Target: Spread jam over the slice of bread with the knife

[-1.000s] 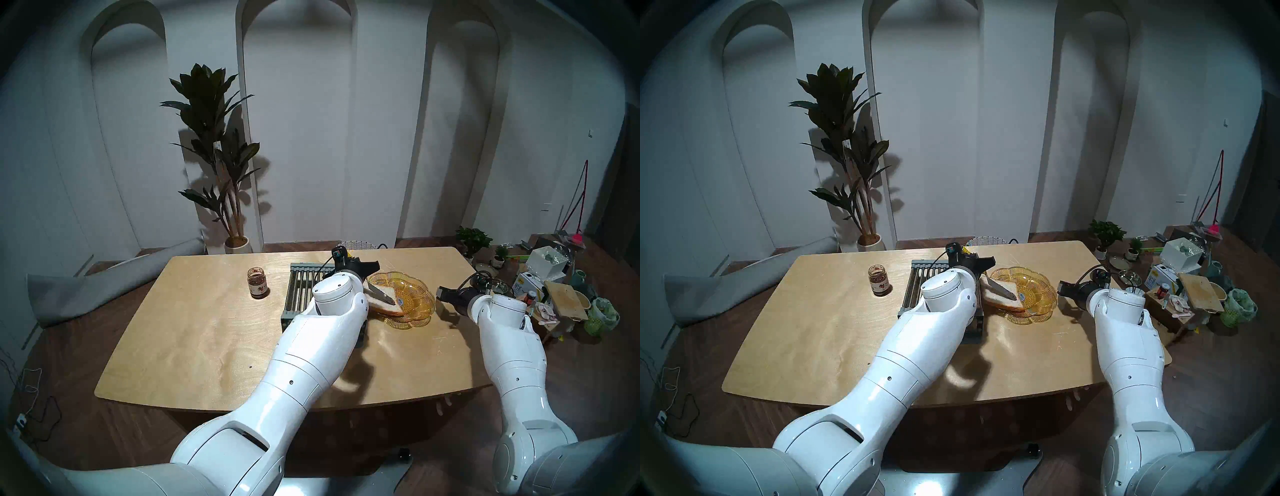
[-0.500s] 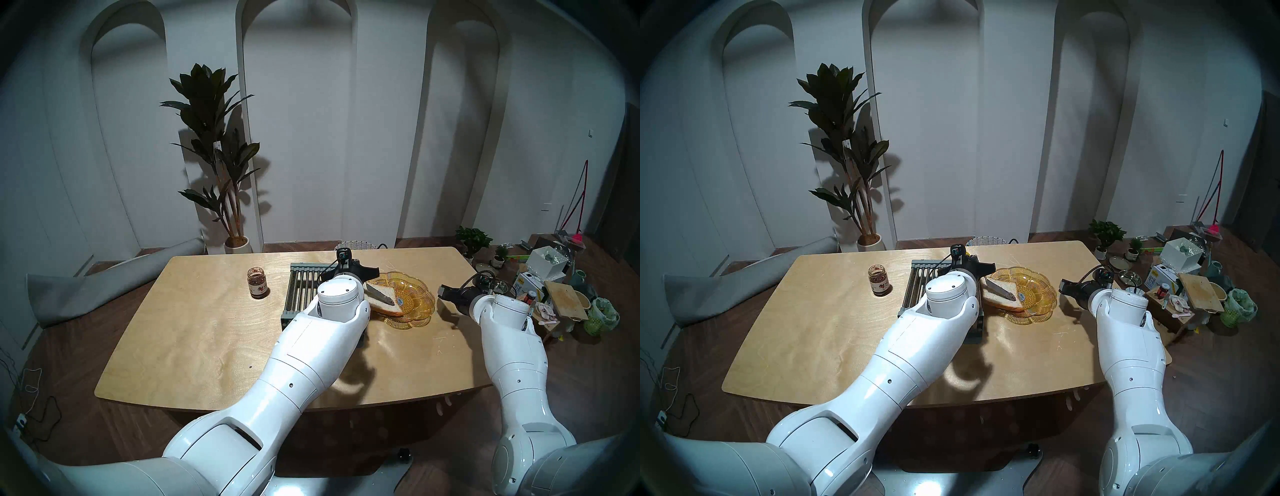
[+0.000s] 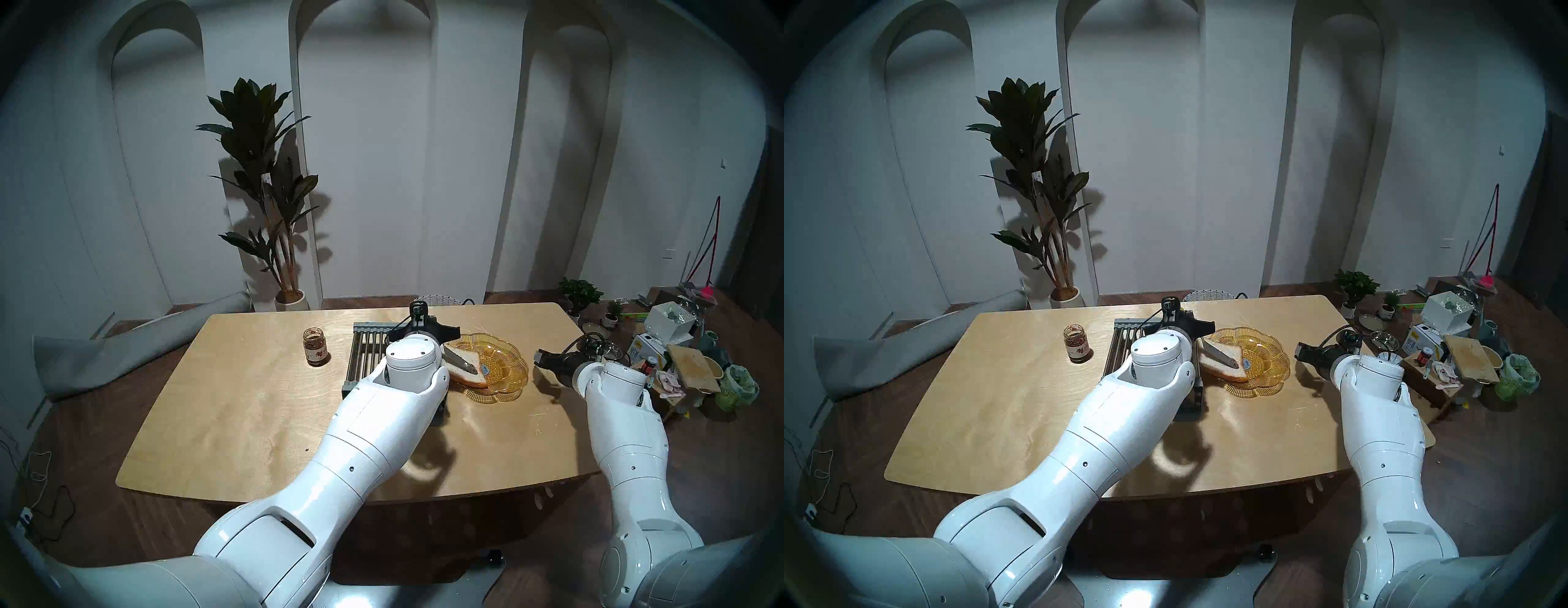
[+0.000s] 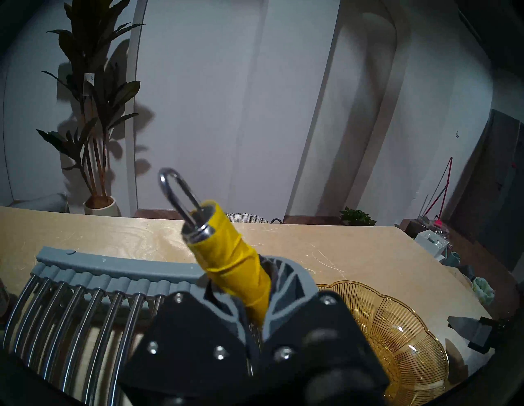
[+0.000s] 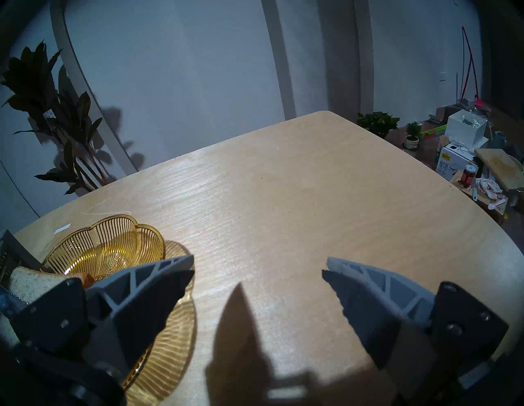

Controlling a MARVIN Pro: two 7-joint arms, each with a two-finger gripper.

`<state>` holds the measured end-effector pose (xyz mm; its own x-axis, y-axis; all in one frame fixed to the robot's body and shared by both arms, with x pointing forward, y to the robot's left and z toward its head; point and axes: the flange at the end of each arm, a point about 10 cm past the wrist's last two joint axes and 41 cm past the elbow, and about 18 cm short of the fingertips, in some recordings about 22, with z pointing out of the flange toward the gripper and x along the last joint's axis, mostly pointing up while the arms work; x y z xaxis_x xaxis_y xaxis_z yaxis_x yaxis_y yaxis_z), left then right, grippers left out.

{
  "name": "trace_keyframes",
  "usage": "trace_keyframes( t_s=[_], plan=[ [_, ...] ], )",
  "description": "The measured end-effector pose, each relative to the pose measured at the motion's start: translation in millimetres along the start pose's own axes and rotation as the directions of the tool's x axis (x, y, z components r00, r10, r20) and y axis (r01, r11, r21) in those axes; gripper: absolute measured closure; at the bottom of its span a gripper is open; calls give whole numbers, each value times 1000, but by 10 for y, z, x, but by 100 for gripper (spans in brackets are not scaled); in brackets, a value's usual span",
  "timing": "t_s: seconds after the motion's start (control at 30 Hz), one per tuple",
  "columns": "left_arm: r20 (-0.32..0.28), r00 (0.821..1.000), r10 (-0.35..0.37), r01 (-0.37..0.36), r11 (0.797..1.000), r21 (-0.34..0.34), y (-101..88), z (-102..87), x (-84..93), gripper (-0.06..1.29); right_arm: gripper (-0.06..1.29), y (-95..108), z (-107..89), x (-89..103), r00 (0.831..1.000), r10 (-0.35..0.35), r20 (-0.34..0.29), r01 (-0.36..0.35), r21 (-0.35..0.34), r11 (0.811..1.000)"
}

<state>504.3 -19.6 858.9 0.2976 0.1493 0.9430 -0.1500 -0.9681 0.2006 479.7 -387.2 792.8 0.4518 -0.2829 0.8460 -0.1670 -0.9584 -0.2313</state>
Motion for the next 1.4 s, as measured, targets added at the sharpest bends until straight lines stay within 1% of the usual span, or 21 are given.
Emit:
trace_keyframes(
  t_s=[0.2,0.3,0.43,0.57,0.7,0.77,0.83,0.9,1.03,1.13,1.27,1.3,1.4],
  plan=[
    [8,1000,-26,26,1000,-8,-62,5,25,120,0,-30,13,-17,1000,-3,5,3,3,1000],
    [13,999,-52,53,999,-13,-98,9,31,120,0,-43,30,-42,1000,7,15,-7,8,1000],
    [13,995,-96,96,995,-21,-148,8,34,120,0,-65,56,-126,996,57,64,-60,41,997],
    [12,994,-113,113,993,-25,-174,1,39,120,0,-114,66,-166,992,88,95,-96,75,993],
    [8,992,-123,124,992,-30,-188,-12,50,120,0,-296,67,-162,989,96,112,-111,140,984],
    [7,992,-124,124,992,-30,-189,-14,53,120,0,-332,67,-164,989,95,115,-112,149,983],
    [4,992,-125,125,992,-32,-195,-23,63,120,0,-469,60,-163,988,91,124,-113,181,977],
    [1,992,-124,124,992,-33,-199,-28,66,120,0,-544,54,-162,988,89,128,-113,196,974],
    [-1,993,-122,121,992,-33,-205,-34,71,120,0,-648,44,-169,987,83,136,-110,212,971],
    [-4,993,-121,121,992,-35,-203,-41,78,120,0,-702,40,-188,986,81,144,-110,209,972],
    [-6,993,-122,121,992,-37,-197,-47,85,120,1,-727,35,-213,985,79,153,-109,202,973],
    [-7,993,-122,121,992,-38,-191,-50,90,120,5,-734,31,-233,984,78,159,-109,197,974],
    [-9,992,-123,122,992,-41,-180,-55,95,120,12,-737,26,-266,983,77,168,-109,188,976]
  ],
)
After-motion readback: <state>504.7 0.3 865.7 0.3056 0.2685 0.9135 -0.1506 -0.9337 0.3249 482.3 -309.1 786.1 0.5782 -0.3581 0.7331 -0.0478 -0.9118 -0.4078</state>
